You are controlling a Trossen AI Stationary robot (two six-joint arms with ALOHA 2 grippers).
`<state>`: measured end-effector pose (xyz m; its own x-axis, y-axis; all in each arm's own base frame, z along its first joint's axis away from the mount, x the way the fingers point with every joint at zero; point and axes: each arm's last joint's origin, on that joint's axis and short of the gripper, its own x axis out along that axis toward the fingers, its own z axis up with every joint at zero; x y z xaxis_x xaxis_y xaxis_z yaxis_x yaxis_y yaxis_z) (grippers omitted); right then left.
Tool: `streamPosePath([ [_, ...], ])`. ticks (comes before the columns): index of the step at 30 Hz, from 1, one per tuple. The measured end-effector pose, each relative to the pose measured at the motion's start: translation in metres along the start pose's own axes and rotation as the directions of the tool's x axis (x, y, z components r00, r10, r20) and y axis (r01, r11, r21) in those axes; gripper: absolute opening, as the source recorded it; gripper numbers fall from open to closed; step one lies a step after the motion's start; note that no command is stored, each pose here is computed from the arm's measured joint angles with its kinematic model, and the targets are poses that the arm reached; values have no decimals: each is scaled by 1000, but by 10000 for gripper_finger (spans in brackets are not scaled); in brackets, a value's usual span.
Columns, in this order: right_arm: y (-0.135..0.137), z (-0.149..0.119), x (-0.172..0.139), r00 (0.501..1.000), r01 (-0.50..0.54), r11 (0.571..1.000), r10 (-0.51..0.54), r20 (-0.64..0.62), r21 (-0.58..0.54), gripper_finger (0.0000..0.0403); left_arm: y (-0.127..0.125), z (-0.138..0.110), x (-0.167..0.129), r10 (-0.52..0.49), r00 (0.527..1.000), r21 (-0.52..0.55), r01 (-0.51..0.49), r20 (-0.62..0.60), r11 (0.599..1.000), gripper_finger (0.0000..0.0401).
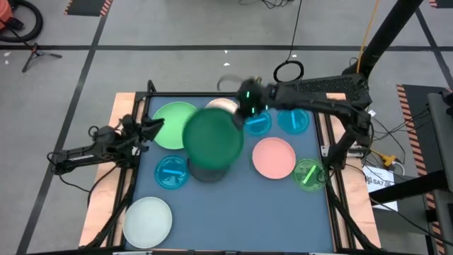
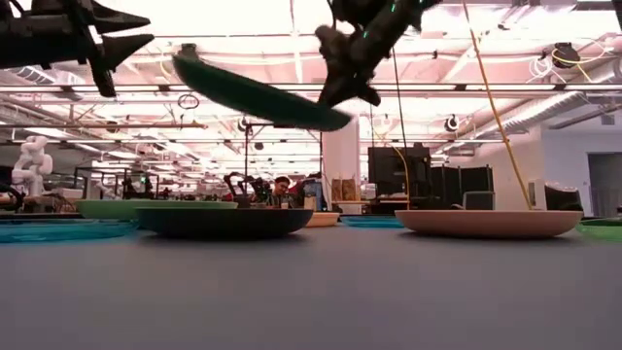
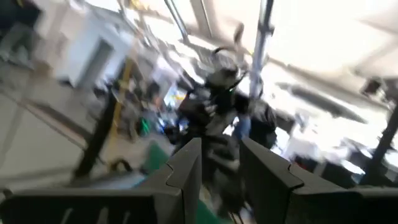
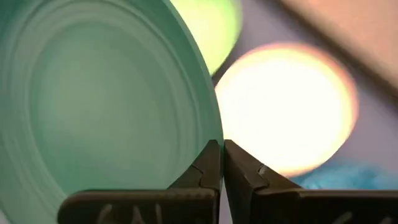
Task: Stack plastic plates
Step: Stack the dark green plate on top of the green plate
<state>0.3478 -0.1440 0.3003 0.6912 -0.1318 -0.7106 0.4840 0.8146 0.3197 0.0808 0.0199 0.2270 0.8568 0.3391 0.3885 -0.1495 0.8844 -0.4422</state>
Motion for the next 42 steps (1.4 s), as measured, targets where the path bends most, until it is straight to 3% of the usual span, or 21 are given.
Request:
streamPosePath([
  [5,-40,22,25,989,29,998,-37,146,56,0,-3,10,-1,-5,993,58,-1,117,998,115],
  [12,-56,26,68,970,32,986,-70,232,164,0,-7,22,-3,-34,970,109,8,241,994,115],
  [20,-51,22,104,945,17,976,-86,316,215,0,-7,21,-3,-31,972,195,-16,233,981,115],
  [27,-47,15,118,923,123,963,-200,329,241,12,-7,21,-3,-29,973,209,-19,228,978,115],
  [42,-30,12,120,926,92,975,-158,342,202,19,-7,21,-3,-29,974,212,-20,227,977,115],
])
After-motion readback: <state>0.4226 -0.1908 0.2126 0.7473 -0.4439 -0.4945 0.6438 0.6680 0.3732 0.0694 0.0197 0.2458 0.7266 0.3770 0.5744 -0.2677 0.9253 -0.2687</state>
